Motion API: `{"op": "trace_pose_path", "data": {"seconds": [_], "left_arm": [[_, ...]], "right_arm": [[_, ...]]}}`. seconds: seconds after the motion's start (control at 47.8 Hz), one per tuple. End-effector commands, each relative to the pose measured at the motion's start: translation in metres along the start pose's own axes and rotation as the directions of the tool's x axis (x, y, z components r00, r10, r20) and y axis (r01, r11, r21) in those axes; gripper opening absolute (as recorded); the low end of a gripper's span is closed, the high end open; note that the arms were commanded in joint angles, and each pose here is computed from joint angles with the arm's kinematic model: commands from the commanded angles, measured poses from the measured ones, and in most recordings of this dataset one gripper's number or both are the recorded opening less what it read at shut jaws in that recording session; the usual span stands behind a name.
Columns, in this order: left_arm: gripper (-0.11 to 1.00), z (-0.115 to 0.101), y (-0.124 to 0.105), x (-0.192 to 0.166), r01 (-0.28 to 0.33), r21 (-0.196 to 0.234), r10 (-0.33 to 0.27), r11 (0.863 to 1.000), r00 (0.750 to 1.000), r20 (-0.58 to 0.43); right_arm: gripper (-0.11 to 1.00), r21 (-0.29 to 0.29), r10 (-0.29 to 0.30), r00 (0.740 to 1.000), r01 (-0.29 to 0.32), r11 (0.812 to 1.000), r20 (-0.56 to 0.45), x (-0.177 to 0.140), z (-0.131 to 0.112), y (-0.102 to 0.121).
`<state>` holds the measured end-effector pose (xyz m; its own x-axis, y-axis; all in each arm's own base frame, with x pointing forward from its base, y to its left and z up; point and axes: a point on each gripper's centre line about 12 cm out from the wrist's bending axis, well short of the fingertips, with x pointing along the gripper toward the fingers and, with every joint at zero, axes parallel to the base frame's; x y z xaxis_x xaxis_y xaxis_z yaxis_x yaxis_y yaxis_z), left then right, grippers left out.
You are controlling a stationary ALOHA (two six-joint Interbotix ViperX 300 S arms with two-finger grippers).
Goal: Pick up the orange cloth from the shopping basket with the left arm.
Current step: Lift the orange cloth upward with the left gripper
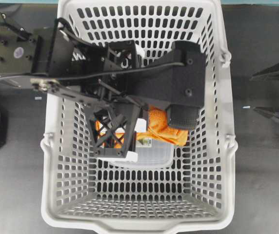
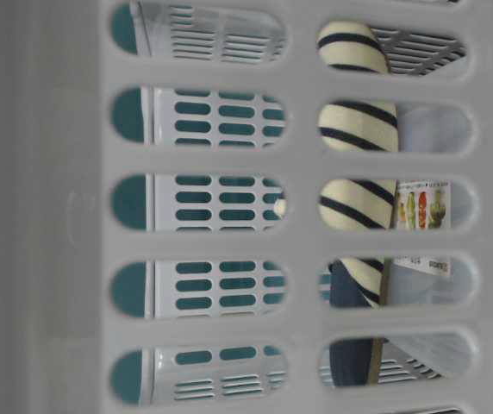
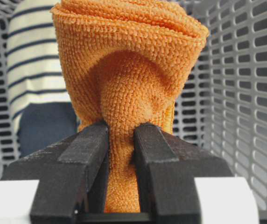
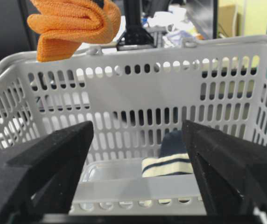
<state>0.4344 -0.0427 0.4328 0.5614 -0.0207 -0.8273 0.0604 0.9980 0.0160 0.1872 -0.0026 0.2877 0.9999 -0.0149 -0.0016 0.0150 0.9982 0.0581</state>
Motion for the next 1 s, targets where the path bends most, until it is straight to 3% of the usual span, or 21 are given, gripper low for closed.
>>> {"op": "trace_pose_path", "data": {"seconds": [0.0,0.983], "left_arm": [[0.13,0.0019,0.0034,-0.0108,-0.006,-0.005,0.006,1.000,1.000,0.028],[0.13,-0.0009,0.0099,-0.0044,-0.015,-0.018,0.015,1.000,1.000,-0.005]], "right_arm": [[0.74,0.002,-0.002,1.000,0.002,1.000,-0.001,0.0016,0.0016,-0.0002],[0.74,0.002,-0.002,1.000,0.002,1.000,-0.009,0.0008,0.0010,-0.0002]]}}
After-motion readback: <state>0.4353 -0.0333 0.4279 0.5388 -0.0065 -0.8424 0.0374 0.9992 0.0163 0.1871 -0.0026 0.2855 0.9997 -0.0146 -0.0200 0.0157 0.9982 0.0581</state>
